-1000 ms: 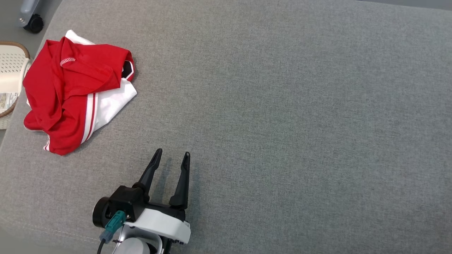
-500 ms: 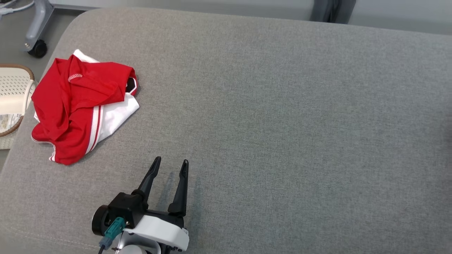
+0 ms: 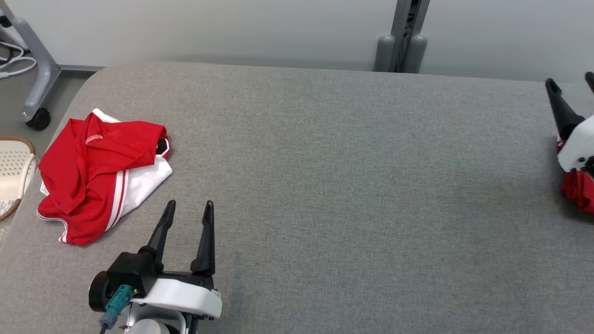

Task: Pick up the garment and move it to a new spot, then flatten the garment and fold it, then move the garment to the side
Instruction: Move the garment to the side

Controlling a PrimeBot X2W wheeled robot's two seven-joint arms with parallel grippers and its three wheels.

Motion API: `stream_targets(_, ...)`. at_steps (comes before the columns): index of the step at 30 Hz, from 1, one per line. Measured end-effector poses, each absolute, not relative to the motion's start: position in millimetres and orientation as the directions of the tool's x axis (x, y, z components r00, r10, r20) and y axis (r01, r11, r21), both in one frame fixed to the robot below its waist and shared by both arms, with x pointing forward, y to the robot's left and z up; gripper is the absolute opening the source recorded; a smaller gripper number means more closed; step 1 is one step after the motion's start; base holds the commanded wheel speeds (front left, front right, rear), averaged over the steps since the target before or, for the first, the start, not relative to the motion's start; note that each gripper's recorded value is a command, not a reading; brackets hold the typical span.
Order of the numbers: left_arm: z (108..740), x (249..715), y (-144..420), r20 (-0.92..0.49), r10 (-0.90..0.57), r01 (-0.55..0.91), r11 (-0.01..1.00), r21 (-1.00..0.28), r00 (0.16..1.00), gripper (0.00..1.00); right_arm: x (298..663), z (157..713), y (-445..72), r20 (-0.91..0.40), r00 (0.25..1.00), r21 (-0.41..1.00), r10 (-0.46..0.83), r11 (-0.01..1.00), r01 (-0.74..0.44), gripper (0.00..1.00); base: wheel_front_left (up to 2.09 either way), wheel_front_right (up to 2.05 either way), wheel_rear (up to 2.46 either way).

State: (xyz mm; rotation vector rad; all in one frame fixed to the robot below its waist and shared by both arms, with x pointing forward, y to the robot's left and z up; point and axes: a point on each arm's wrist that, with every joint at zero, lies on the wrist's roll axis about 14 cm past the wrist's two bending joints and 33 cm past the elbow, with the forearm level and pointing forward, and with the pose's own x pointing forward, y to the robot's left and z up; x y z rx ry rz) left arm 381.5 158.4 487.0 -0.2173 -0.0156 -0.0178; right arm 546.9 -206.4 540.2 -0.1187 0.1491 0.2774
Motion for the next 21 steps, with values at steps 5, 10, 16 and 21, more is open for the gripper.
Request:
stream_targets(5,499.1,384.1,167.0,0.055,0.007,0.005,0.978,-0.21,0.998,1.0,537.3,588.4,-177.7,0.032,0.945,0.02,0.325,0.945,-0.326,1.0,0.0,0.0,0.0)
stream_targets(10,503.2,384.7,168.6,0.069,0.006,0.008,0.979,-0.201,0.998,1.0,496.1,561.3,-154.9,0.087,0.94,0.126,0.33,0.932,-0.339,1.0,0.0,0.0,0.0)
stream_targets(16,502.9,382.6,167.0,0.069,0.001,0.013,0.98,-0.201,0.998,1.0,445.7,540.0,-146.1,0.135,0.957,0.213,0.259,0.935,-0.283,1.0,0.0,0.0,0.0)
stream_targets(21,497.7,377.7,165.6,0.053,-0.005,0.016,0.979,-0.202,0.999,1.0,414.5,537.0,-153.6,0.167,0.972,0.255,0.168,0.945,-0.207,1.0,0.0,0.0,0.0)
